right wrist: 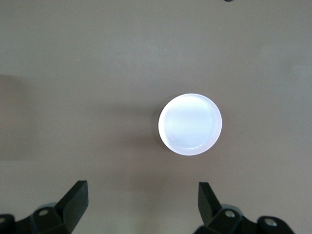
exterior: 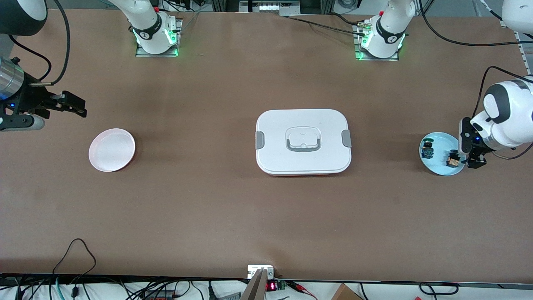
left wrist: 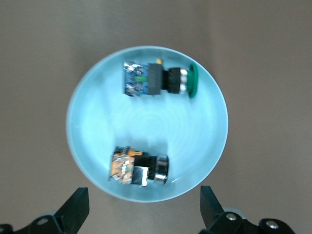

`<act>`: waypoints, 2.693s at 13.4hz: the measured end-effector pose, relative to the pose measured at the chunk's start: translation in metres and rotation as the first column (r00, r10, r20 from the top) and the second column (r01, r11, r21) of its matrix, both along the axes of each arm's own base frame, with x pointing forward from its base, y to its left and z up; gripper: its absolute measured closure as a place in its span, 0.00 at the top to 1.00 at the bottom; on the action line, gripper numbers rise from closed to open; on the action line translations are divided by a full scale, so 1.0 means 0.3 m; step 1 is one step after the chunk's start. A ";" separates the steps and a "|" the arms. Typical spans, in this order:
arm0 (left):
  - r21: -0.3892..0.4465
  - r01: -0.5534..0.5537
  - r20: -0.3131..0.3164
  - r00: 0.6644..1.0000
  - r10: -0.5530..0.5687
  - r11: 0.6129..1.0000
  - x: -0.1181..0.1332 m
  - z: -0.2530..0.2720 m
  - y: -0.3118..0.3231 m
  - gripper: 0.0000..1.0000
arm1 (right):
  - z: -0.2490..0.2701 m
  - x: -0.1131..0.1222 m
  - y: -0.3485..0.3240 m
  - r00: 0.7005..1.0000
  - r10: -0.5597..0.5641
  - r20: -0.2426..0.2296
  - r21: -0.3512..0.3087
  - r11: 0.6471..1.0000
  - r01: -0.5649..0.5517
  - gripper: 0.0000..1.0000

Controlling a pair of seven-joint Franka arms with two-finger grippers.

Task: Transfer orange switch to right arm and place
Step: 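Lower the left gripper and grasp the orange switch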

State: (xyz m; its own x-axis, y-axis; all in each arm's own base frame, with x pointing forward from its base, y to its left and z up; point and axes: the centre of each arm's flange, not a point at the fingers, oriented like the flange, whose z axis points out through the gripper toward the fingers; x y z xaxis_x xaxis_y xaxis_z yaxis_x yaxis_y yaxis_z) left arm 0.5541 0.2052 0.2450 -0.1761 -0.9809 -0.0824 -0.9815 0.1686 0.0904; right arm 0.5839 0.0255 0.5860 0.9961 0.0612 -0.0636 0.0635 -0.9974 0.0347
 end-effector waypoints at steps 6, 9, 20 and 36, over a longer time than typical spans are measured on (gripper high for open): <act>-0.077 0.040 0.044 0.998 -0.037 0.996 -0.005 -0.135 0.018 1.00 | 0.003 -0.009 0.004 1.000 0.003 -0.003 0.001 1.000 -0.003 1.00; -0.079 0.056 0.058 0.997 -0.052 0.995 0.001 -0.146 0.016 1.00 | 0.002 -0.009 0.004 1.000 0.003 -0.004 0.001 1.000 -0.003 1.00; -0.088 0.051 0.063 0.997 -0.045 0.995 0.042 -0.197 0.053 1.00 | 0.001 -0.009 0.003 1.000 0.002 -0.004 0.001 1.000 -0.002 1.00; -0.103 0.114 0.089 0.990 -0.105 0.988 0.058 -0.206 0.071 0.72 | 0.001 -0.009 0.004 1.000 0.003 -0.004 0.001 1.000 -0.003 1.00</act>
State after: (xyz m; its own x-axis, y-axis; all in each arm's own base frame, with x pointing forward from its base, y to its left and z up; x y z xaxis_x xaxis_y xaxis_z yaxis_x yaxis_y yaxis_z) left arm 0.5716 0.2265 0.1831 -0.2800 -0.9600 0.0040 -0.9599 0.2799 -0.0156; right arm 0.5811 0.0267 0.5864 0.9956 0.0640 -0.0679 0.0664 -0.9972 0.0337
